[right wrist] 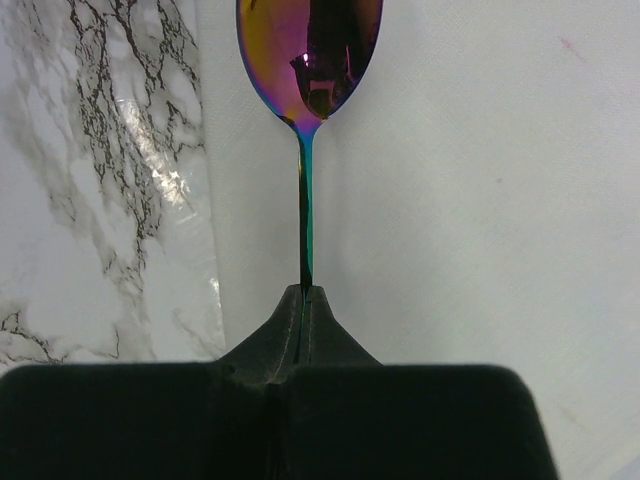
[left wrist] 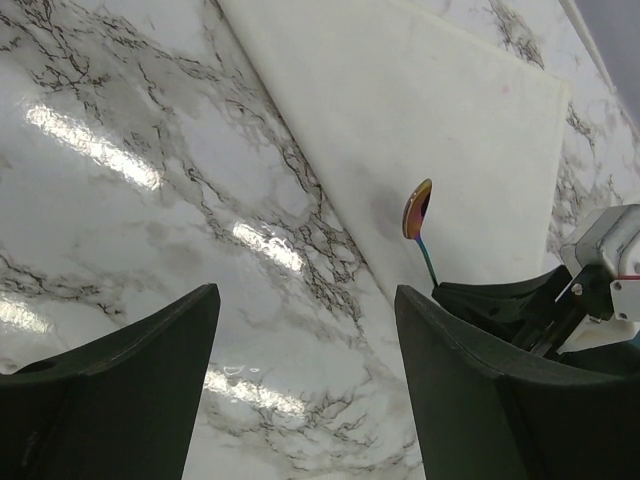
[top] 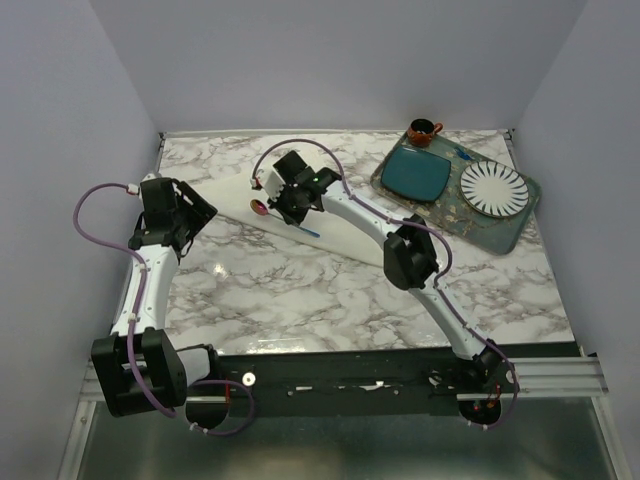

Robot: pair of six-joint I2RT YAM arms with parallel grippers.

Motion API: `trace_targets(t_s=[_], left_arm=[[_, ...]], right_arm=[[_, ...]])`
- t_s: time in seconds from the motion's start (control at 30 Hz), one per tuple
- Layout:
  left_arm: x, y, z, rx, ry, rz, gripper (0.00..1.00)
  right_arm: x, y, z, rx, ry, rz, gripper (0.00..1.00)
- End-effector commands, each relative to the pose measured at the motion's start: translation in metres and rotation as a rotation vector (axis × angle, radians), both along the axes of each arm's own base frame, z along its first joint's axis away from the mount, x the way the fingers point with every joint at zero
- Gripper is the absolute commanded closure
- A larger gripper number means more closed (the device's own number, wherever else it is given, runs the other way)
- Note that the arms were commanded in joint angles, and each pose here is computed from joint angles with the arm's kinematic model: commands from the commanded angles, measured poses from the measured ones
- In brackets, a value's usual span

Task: Fold the napkin, place the utensils inside, and roll it up
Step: Place the utensil onto the napkin

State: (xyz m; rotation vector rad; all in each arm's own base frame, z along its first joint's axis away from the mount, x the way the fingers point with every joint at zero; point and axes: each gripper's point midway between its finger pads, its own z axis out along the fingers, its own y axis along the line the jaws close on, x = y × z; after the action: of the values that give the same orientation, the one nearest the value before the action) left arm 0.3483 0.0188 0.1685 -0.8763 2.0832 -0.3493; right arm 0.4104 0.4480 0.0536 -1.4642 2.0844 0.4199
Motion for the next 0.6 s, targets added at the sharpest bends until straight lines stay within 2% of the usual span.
trace_targets(t_s=[0.0,0.57], left_arm=[[0.001,-0.006,0.007,-0.026,-0.032,-0.024,0.2],[0.002,-0.008,0.021,-0.025,-0.057,-0.037,0.2]], right_arm=[[0.007,0.016,0.002,0.029,-0.061,0.061,0.99],[0.008,0.031,-0.009,0.034,-0.09,0.046,1.0]])
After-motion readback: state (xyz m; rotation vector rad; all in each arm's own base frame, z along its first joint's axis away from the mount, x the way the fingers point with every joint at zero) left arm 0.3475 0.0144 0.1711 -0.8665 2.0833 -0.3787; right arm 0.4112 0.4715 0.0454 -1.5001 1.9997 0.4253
